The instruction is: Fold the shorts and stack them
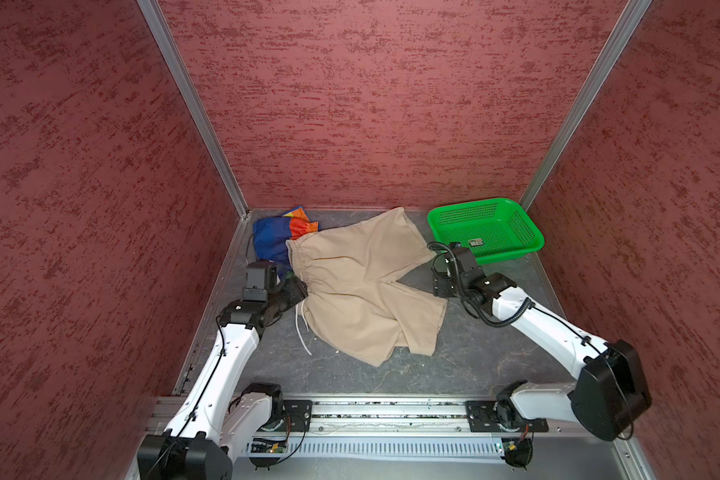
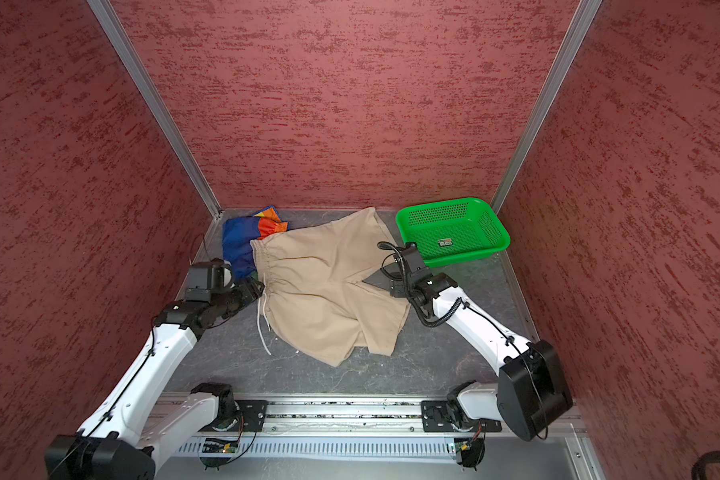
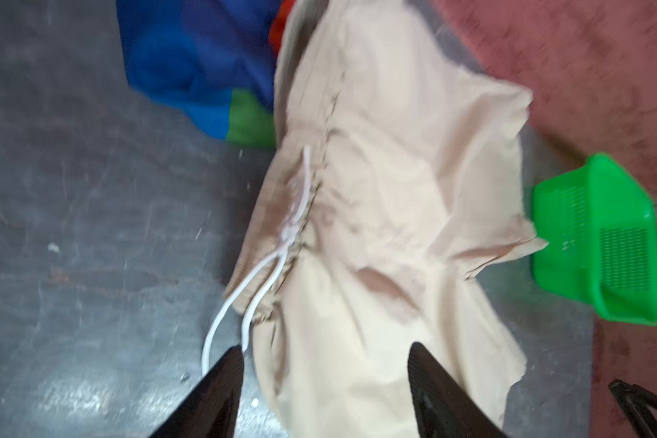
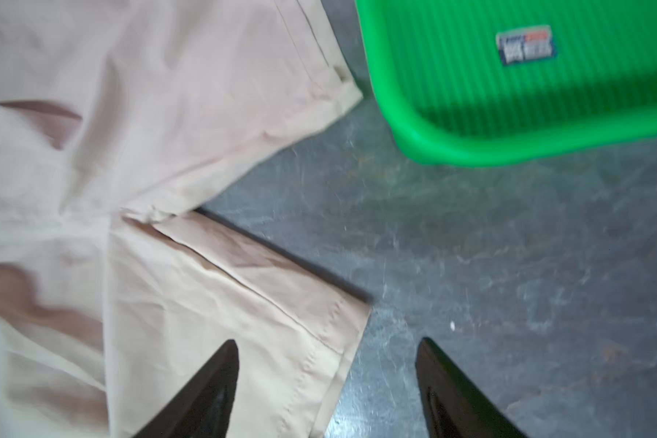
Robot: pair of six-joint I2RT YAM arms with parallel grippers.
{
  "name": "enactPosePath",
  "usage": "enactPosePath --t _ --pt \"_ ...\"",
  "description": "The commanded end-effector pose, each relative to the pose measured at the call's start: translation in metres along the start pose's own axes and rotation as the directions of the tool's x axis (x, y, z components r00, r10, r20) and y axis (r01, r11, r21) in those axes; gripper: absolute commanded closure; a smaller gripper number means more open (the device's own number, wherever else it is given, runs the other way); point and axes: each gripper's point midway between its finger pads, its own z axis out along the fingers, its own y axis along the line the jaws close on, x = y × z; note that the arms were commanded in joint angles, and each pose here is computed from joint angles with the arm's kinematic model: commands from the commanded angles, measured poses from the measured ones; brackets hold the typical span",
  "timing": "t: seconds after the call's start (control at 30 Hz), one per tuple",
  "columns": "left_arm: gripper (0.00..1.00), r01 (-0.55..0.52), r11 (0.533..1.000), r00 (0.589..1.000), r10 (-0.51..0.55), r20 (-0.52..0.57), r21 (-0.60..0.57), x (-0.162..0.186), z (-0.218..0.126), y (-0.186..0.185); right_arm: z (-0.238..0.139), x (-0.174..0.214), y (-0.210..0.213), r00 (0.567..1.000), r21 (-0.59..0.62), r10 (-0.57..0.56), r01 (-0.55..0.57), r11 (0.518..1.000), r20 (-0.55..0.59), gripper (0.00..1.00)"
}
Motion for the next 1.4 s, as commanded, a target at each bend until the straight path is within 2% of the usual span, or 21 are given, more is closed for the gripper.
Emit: enactPosePath --t 0.0,0.2,0.43,0.53,0.63,0.73,0.9,1.03,1.13,1.2,1.27,1.37 --pt "0.29 0.011 1.000 1.000 -0.011 -0.015 -0.007 0.018 0.006 0.002 0.006 0.016 -0.002 0.987 -0.060 0.153 -0.156 0.986 -0.052 0.30" --pt "0.29 -0.033 0.997 0.997 0.028 -0.077 -0.065 0.045 0.029 0.011 0.040 0.026 0.001 0.960 -0.151 0.255 -0.271 0.951 -0.113 0.34" --pt "0.28 -0.037 0.994 0.993 0.025 -0.111 -0.107 0.055 0.048 0.022 0.071 0.039 0.013 0.939 -0.195 0.284 -0.320 0.927 -0.192 0.48" --pt "0.28 -0.044 0.990 0.992 0.028 -0.124 -0.131 0.057 0.056 0.027 0.080 0.039 0.013 0.934 -0.195 0.290 -0.330 0.924 -0.207 0.60" --pt "0.28 -0.047 0.989 0.990 0.027 -0.137 -0.141 0.057 0.065 0.029 0.084 0.029 0.012 0.937 -0.189 0.288 -0.325 0.926 -0.199 0.87" --pt "0.32 -0.028 0.991 0.989 0.008 -0.145 -0.134 0.056 0.072 0.029 0.077 0.003 0.006 0.953 -0.166 0.271 -0.292 0.942 -0.136 1.00" --pt "0.38 -0.011 0.991 0.989 -0.009 -0.150 -0.132 0.049 0.082 0.032 0.046 -0.064 -0.006 0.981 -0.084 0.189 -0.186 0.979 0.030 1.00" --pt "0.39 -0.013 0.990 0.989 -0.009 -0.150 -0.144 0.045 0.086 0.035 0.038 -0.103 -0.006 0.987 -0.045 0.122 -0.118 0.992 0.105 0.92" --pt "0.39 -0.010 0.989 0.989 -0.012 -0.149 -0.144 0.041 0.087 0.035 0.050 -0.114 -0.003 0.992 -0.028 0.079 -0.077 0.997 0.098 0.74" --pt "0.39 -0.009 0.990 0.989 -0.012 -0.146 -0.138 0.040 0.087 0.034 0.059 -0.116 -0.002 0.994 -0.019 0.058 -0.057 0.998 0.092 0.52" --pt "0.39 -0.009 0.991 0.989 -0.011 -0.149 -0.137 0.040 0.087 0.033 0.059 -0.110 0.000 0.996 -0.034 0.058 -0.056 0.998 0.073 0.44" --pt "0.41 -0.011 0.991 0.988 -0.009 -0.152 -0.132 0.039 0.088 0.032 0.043 -0.088 -0.001 0.994 -0.078 0.090 -0.085 0.993 0.064 0.38"
